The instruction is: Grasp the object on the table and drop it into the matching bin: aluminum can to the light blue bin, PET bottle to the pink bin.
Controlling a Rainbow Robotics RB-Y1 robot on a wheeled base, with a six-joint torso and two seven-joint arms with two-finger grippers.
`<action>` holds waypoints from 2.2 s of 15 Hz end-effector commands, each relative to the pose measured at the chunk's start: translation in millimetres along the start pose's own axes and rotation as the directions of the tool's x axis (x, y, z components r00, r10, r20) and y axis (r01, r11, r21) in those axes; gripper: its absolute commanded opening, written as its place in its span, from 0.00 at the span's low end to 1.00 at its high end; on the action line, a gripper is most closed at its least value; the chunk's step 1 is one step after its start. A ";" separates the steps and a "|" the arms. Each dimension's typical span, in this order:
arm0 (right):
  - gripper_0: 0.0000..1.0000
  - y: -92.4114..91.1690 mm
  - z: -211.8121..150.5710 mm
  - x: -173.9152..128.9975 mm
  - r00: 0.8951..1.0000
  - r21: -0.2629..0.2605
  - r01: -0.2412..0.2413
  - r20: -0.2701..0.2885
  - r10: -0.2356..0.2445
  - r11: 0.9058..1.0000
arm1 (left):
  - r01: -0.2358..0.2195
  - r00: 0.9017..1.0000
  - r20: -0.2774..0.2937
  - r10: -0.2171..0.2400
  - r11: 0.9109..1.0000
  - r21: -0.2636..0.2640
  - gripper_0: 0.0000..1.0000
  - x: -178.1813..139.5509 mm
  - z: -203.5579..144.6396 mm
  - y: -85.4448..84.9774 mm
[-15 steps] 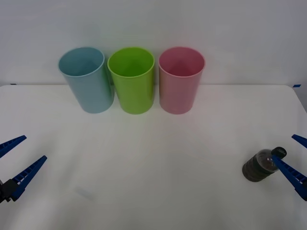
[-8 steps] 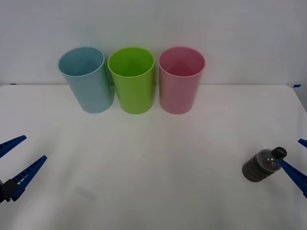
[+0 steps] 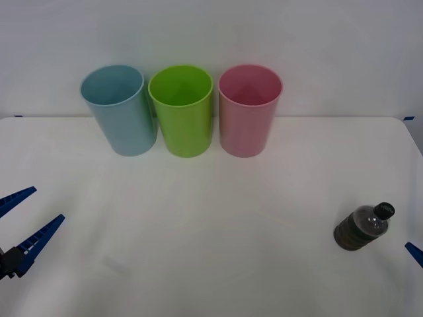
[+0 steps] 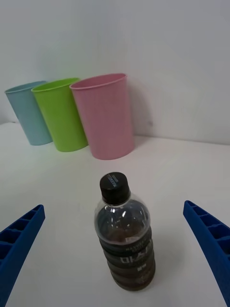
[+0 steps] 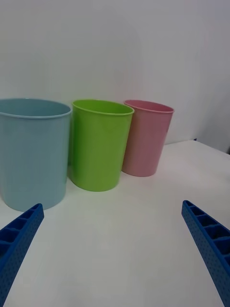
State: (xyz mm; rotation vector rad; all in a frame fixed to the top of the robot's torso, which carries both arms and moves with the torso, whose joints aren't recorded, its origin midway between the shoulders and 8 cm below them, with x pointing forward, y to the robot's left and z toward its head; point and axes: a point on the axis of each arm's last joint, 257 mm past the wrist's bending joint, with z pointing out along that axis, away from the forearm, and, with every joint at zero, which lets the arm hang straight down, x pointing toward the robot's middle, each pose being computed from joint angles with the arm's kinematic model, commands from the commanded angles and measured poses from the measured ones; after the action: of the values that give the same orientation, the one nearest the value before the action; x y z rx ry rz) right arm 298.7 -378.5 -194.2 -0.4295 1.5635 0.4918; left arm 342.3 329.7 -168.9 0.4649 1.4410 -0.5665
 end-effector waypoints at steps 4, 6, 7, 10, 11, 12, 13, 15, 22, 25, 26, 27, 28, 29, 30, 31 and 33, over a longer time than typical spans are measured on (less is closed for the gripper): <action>1.00 -10.6 -16.5 40.6 0.995 0.033 0.028 -0.096 -0.025 0.999 | 0.000 1.000 0.000 0.000 1.000 0.000 1.00 0.0 0.0 0.0; 1.00 -11.7 -19.6 54.6 0.992 0.038 0.031 -0.126 -0.026 0.999 | 0.000 1.000 0.000 0.000 1.000 0.000 1.00 0.0 0.0 0.0; 1.00 -13.0 -20.3 60.8 0.990 0.041 0.032 -0.139 -0.026 0.999 | 0.000 1.000 0.000 0.000 1.000 0.000 1.00 0.0 0.0 0.0; 1.00 -13.7 -12.6 78.7 0.989 0.042 0.007 -0.145 0.000 0.999 | 0.000 1.000 0.000 0.000 1.000 0.000 1.00 0.0 0.0 0.0; 1.00 -13.4 -9.9 83.4 0.989 0.041 0.001 -0.146 0.005 0.999 | 0.000 1.000 0.000 0.000 1.000 0.000 1.00 0.0 0.0 0.0; 1.00 -13.8 -5.3 87.8 0.989 0.039 -0.001 -0.147 0.007 0.999 | 0.000 1.000 0.000 0.000 1.000 0.000 1.00 0.0 0.0 0.0; 1.00 -14.8 -0.9 93.0 0.989 0.041 -0.005 -0.147 0.011 0.999 | 0.000 1.000 0.000 0.000 1.000 0.000 1.00 0.0 0.0 0.0; 1.00 -16.2 7.1 100.3 0.989 0.045 -0.006 -0.147 0.012 0.999 | 0.000 1.000 0.000 0.000 1.000 0.000 1.00 0.0 0.0 0.0; 1.00 -17.3 45.9 106.0 0.996 0.092 0.002 -0.085 0.006 0.996 | 0.000 1.000 0.000 0.000 1.000 0.000 1.00 0.0 0.0 0.0; 1.00 -18.8 58.1 106.9 0.997 0.113 0.015 -0.071 -0.007 0.994 | 0.000 1.000 0.000 0.000 1.000 0.000 1.00 0.0 0.0 0.0; 1.00 -19.4 63.3 107.0 0.998 0.119 0.018 -0.067 -0.010 0.993 | 0.000 1.000 0.000 0.000 1.000 0.000 1.00 0.0 0.0 0.0; 1.00 -18.5 68.8 107.3 0.998 0.119 0.021 -0.064 -0.013 0.993 | 0.000 1.000 0.000 0.000 1.000 0.000 1.00 0.0 0.0 0.0; 1.00 -18.0 74.9 107.0 0.998 0.122 0.021 -0.058 -0.014 0.992 | 0.000 1.000 0.000 0.000 1.000 0.000 1.00 0.0 0.0 0.0; 1.00 -17.8 79.6 107.8 0.998 0.127 0.022 -0.056 -0.015 0.992 | 0.000 1.000 0.000 0.000 1.000 0.000 1.00 0.0 0.0 0.0; 1.00 -17.3 84.7 107.5 0.998 0.129 0.025 -0.052 -0.019 0.991 | 0.000 1.000 0.000 0.000 1.000 0.000 1.00 0.0 0.0 0.0; 1.00 -16.8 89.9 107.3 0.999 0.130 0.027 -0.049 -0.021 0.991 | 0.000 1.000 0.000 0.000 1.000 0.000 1.00 0.0 0.0 0.0; 1.00 -17.9 97.6 106.9 0.999 0.142 0.032 -0.042 -0.026 0.989 | 0.000 1.000 0.000 0.000 1.000 0.000 1.00 0.0 0.0 0.0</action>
State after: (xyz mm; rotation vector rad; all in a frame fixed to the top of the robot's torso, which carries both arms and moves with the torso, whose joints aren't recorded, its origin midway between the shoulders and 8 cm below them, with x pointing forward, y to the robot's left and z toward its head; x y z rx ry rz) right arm 381.9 -338.2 -304.7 -0.3560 1.6201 0.3516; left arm 342.3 329.7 -168.9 0.4649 1.4410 -0.5667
